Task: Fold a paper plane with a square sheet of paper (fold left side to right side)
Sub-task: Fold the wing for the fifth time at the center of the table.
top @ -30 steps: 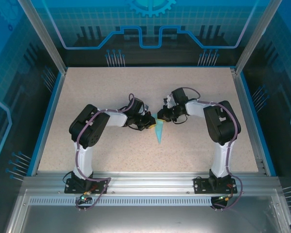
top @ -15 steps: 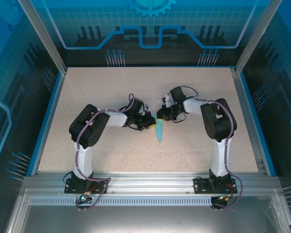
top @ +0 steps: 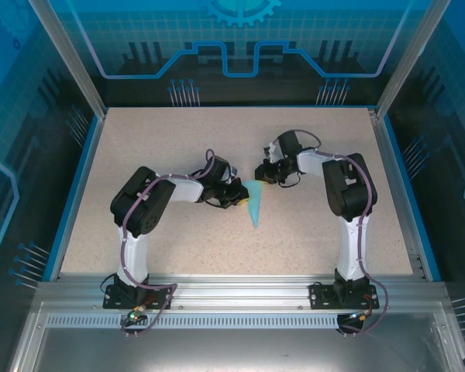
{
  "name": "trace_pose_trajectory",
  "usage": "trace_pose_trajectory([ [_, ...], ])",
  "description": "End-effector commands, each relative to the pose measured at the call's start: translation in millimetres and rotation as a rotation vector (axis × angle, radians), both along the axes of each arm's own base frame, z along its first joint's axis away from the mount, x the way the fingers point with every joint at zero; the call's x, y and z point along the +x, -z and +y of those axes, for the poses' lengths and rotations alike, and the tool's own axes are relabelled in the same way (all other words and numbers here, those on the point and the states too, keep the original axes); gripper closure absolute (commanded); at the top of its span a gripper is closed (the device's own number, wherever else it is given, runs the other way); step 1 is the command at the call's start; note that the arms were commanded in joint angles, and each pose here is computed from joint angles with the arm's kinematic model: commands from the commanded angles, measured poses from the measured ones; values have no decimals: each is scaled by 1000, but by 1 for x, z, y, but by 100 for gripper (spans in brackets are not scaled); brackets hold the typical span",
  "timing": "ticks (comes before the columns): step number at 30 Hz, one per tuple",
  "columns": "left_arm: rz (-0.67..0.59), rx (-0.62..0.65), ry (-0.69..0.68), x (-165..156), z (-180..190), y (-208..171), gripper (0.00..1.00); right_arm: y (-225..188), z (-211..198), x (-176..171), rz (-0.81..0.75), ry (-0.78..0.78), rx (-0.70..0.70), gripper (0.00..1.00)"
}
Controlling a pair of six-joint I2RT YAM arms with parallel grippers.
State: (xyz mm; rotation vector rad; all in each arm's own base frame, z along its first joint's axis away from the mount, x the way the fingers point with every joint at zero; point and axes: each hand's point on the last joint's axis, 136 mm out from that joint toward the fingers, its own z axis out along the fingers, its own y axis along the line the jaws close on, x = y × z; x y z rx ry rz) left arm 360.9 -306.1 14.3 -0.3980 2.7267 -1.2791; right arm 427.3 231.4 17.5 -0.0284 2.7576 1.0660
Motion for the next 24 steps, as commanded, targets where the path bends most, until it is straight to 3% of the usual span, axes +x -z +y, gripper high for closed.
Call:
trace_pose_trajectory([
  [1,157,172,-66,-24,35,60,100,11,-14,14,-1,20,-45,88],
  [6,157,172,-65,-24,34,59,100,-1,-24,37,-32,43,-54,88],
  [10,157,173,-64,-24,35,59,100,-33,-25,41,-82,27,-41,87],
  [15,153,172,-65,-23,34,58,100,-54,-16,7,-72,-3,13,87],
  [19,154,175,-66,-24,35,58,100,-38,1,-34,12,-27,54,88],
  [24,154,176,-66,-24,35,58,100,-14,17,-60,85,-44,61,88],
])
